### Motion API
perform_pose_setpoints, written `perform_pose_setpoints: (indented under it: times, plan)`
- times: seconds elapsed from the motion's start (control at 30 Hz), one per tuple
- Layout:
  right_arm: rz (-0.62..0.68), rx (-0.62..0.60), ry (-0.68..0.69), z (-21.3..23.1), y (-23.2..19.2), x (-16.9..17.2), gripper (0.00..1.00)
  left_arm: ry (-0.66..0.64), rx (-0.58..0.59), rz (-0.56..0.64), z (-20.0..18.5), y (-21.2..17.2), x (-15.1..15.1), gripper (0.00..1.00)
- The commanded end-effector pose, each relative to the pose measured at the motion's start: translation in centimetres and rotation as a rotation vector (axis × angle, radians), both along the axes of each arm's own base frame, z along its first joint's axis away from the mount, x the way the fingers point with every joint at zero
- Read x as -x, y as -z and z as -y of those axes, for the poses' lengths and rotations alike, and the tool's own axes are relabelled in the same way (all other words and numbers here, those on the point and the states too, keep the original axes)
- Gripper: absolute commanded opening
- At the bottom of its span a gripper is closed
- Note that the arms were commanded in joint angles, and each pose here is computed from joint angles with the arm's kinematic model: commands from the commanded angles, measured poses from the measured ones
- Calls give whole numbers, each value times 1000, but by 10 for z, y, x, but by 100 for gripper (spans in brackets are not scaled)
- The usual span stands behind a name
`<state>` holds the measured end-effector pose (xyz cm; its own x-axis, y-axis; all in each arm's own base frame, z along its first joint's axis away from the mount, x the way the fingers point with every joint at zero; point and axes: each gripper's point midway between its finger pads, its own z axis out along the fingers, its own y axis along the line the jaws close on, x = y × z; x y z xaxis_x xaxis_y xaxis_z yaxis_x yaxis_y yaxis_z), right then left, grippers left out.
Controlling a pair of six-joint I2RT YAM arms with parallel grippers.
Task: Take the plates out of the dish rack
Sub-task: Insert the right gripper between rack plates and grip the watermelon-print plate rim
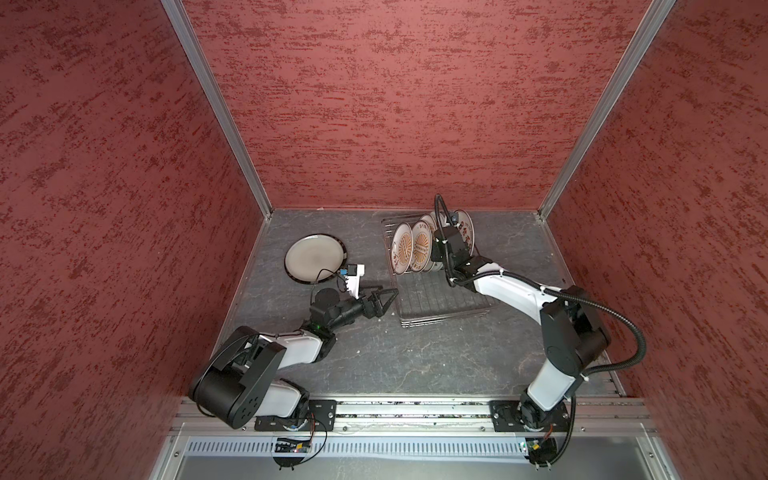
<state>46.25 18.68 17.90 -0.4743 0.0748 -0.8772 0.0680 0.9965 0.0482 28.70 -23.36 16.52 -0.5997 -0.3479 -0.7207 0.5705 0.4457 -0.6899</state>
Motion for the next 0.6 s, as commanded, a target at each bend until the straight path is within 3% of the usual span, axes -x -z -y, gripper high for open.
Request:
perform_pose_setpoints:
  times: [0.0, 0.17, 0.57]
  plan:
    - [37, -5, 28, -1, -4, -7, 21, 20, 24, 39, 4, -13, 1, 99]
    - [63, 7, 41, -2, -10, -8, 14, 27, 30, 35, 5, -14, 3, 99]
    - [149, 84, 71, -3, -49, -7, 11, 21, 29, 36, 4, -15, 4, 99]
